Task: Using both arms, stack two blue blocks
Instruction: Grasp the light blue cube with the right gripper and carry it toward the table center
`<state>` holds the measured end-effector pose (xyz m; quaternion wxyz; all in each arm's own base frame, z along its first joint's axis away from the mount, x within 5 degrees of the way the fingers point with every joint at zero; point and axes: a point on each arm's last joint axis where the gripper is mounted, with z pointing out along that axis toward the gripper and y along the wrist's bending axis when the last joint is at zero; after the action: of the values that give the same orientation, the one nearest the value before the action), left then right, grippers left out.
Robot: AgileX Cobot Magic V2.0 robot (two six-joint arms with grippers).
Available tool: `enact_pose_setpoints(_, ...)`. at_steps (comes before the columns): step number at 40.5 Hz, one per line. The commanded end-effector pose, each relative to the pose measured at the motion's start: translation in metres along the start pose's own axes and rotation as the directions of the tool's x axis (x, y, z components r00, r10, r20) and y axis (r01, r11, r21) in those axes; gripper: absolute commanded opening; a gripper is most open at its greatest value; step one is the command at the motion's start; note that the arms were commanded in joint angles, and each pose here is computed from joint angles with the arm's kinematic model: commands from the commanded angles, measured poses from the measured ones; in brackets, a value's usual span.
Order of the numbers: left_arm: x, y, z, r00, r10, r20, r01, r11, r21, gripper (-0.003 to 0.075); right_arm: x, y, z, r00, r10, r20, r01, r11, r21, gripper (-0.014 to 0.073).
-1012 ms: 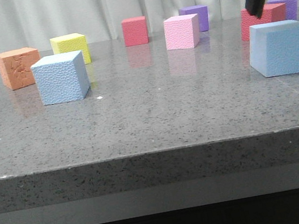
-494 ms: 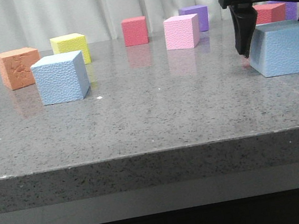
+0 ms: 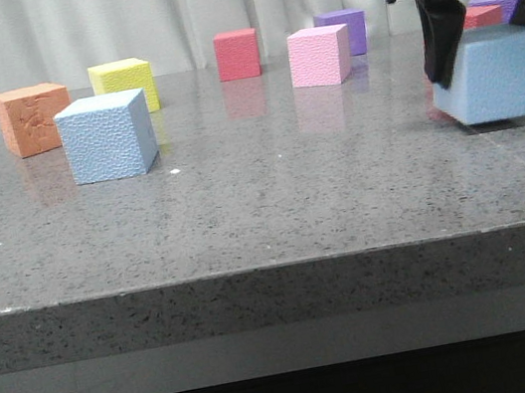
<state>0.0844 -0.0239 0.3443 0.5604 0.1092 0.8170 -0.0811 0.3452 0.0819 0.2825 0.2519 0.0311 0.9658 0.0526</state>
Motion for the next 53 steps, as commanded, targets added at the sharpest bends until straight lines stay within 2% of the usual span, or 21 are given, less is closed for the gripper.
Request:
enact_pose_setpoints(1, -0.016, -0.001, -0.003, 0.996, -0.005, 0.087, 0.005, 1.000, 0.008, 0.0536, -0.020, 0.012, -0.044, 0.983, -0.142, 0.113, 0.147, 0.988, -0.039, 0.0407)
enact_pose_setpoints(3, -0.016, -0.001, -0.003, 0.996, 0.000, 0.087, -0.001, 1.000, 0.007, 0.0536, -0.026, 0.020, -0.052, 0.967, -0.223, 0.126, 0.232, 0.971, -0.059, 0.0407)
enact_pose_setpoints(6, -0.016, -0.001, -0.003, 0.996, 0.000, 0.087, -0.001, 1.000, 0.007, 0.0536, -0.032, 0.033, -0.058, 0.923, -0.361, 0.136, 0.377, 0.920, -0.112, 0.0407)
enact_pose_setpoints(8, -0.016, -0.001, -0.003, 0.996, 0.000, 0.087, -0.001, 1.000, 0.007, 0.0536, -0.035, 0.041, -0.059, 0.900, -0.414, 0.139, 0.432, 0.888, -0.158, 0.0407)
enact_pose_setpoints(12, -0.016, -0.001, -0.003, 0.996, 0.000, 0.087, -0.001, 1.000, 0.007, 0.0536, -0.043, 0.058, -0.062, 0.820, -0.540, 0.191, 0.572, 0.786, -0.233, 0.0407)
enact_pose_setpoints(15, -0.015, -0.001, -0.003, 0.996, 0.000, 0.086, -0.001, 1.000, 0.007, 0.0536, -0.045, 0.069, -0.059, 0.711, -0.666, 0.224, 0.703, 0.666, -0.249, 0.0407)
enact_pose_setpoints(21, -0.015, -0.001, -0.003, 0.996, -0.005, 0.085, 0.005, 1.000, 0.008, 0.0536, -0.042, 0.091, -0.051, 0.443, -0.852, 0.279, 0.893, 0.392, -0.221, 0.0400)
enact_pose_setpoints(24, -0.015, -0.001, -0.003, 0.996, 0.000, 0.085, -0.001, 1.000, 0.007, 0.0536, -0.038, 0.100, -0.043, 0.343, -0.891, 0.298, 0.934, 0.289, -0.211, 0.0400)
enact_pose_setpoints(28, -0.015, -0.001, -0.003, 0.996, 0.000, 0.085, -0.001, 1.000, 0.007, 0.0536, -0.034, 0.109, -0.034, 0.249, -0.916, 0.315, 0.960, 0.190, -0.207, 0.0401)
enact_pose_setpoints(34, -0.015, -0.001, -0.003, 0.996, -0.005, 0.085, 0.005, 1.000, 0.008, 0.0536, -0.032, 0.116, -0.021, 0.177, -0.921, 0.347, 0.971, 0.107, -0.212, 0.0401)
enact_pose_setpoints(39, -0.015, -0.001, -0.003, 0.996, -0.005, 0.085, 0.005, 1.000, 0.008, 0.0536, -0.031, 0.122, -0.011, 0.140, -0.912, 0.387, 0.975, 0.058, -0.215, 0.0401)
enact_pose_setpoints(46, -0.015, -0.001, -0.003, 0.997, 0.000, 0.080, -0.001, 1.000, 0.007, 0.0536, -0.033, 0.124, -0.003, 0.141, -0.909, 0.392, 0.975, 0.059, -0.213, 0.0424)
enact_pose_setpoints(53, -0.014, -0.001, -0.003, 0.998, -0.005, 0.070, 0.005, 1.000, 0.008, 0.0536, -0.035, 0.125, -0.002, 0.144, -0.905, 0.401, 0.979, 0.072, -0.188, 0.0582)
